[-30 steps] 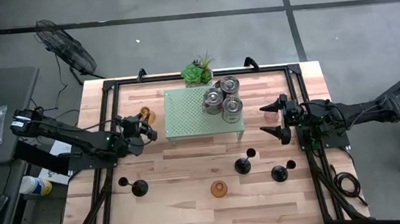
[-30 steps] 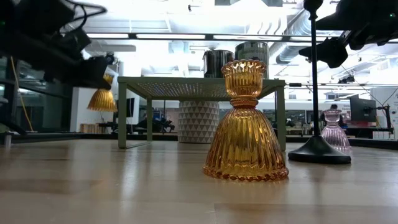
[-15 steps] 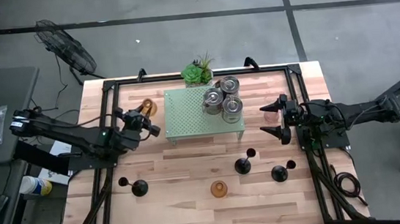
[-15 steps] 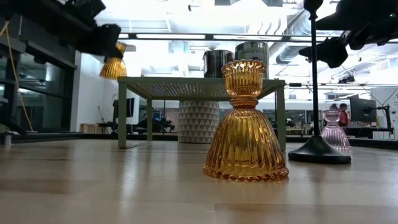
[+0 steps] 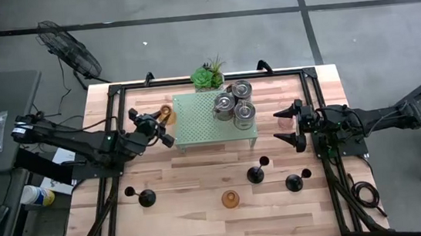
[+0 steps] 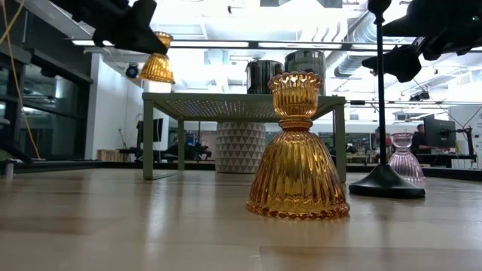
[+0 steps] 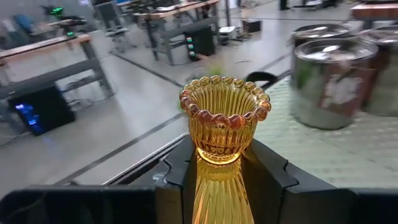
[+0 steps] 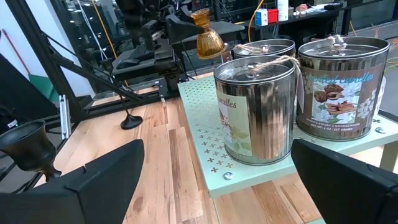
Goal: Pick & Place candle stick holders
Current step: Put the top gold glass candle holder on the shelf
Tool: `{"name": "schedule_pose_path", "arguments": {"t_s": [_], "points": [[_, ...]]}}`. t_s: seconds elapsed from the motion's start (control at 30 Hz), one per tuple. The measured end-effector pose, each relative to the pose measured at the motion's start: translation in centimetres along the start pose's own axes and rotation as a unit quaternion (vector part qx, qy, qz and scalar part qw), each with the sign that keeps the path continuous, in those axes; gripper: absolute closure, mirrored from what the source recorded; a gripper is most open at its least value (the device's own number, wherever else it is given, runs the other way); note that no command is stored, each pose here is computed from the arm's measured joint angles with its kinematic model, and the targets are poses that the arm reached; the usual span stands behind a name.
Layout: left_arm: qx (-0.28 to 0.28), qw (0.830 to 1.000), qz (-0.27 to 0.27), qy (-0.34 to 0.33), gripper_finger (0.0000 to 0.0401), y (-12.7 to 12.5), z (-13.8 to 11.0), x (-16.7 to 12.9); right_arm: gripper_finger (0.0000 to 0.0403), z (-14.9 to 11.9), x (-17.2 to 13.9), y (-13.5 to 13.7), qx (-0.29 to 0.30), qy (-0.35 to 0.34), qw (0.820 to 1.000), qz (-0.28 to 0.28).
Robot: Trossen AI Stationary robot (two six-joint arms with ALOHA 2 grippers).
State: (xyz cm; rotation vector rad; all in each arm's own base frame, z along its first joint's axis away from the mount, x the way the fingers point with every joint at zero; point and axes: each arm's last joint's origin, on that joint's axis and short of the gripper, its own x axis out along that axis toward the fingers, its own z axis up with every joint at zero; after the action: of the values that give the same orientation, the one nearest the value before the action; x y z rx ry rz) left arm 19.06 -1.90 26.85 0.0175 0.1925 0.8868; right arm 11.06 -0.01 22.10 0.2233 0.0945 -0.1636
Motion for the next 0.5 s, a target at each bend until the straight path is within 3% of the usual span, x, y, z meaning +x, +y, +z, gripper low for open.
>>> {"name": "schedule_pose_path", "arguments": {"t_s": [0.23, 0.5], "points": [[0.001, 0.998, -0.053, 0.022, 0.0304, -1.1, 0.9, 1.4, 0.0003, 0.0, 0.0, 0.0, 0.000, 0.000, 1.000, 0.000], [0.032, 0.994, -0.106, 0.016, 0.0304, -2.5, 2.5, 4.9, 0.0003, 0.0, 0.0, 0.0, 0.000, 0.000, 1.000, 0.000]]}}
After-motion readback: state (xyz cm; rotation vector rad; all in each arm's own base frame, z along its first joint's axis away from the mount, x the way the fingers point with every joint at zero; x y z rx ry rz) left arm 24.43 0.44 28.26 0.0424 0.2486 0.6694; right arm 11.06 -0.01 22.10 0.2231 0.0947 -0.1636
